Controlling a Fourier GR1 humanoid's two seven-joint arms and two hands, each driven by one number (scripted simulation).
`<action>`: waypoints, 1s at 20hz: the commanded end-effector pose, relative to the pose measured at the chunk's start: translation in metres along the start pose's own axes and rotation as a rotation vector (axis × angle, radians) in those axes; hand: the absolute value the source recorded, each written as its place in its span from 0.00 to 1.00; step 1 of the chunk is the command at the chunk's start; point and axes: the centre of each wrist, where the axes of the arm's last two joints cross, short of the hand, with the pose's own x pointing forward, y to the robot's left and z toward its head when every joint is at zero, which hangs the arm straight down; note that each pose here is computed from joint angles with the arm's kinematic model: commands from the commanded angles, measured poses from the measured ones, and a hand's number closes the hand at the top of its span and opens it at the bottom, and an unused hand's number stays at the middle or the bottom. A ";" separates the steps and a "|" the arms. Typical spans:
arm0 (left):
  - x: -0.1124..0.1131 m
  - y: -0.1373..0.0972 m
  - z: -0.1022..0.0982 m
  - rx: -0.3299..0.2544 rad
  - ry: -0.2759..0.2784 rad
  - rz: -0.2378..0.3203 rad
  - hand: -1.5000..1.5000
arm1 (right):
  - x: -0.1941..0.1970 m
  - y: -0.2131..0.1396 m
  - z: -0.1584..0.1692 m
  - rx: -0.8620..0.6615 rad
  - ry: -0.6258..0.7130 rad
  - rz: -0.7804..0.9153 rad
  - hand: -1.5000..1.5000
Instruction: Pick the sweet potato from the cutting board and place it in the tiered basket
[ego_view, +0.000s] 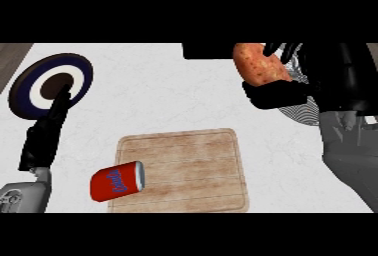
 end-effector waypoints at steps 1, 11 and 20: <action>0.017 -0.010 -0.005 -0.018 -0.003 0.008 0.50 | -0.026 -0.001 -0.016 0.026 0.006 0.077 1.00; -0.005 -0.010 0.003 -0.013 -0.017 0.003 0.50 | -0.069 0.000 -0.066 -0.103 0.041 0.456 1.00; 0.003 0.003 -0.011 -0.022 -0.002 -0.001 0.50 | -0.127 -0.026 -0.104 -0.065 0.048 0.506 1.00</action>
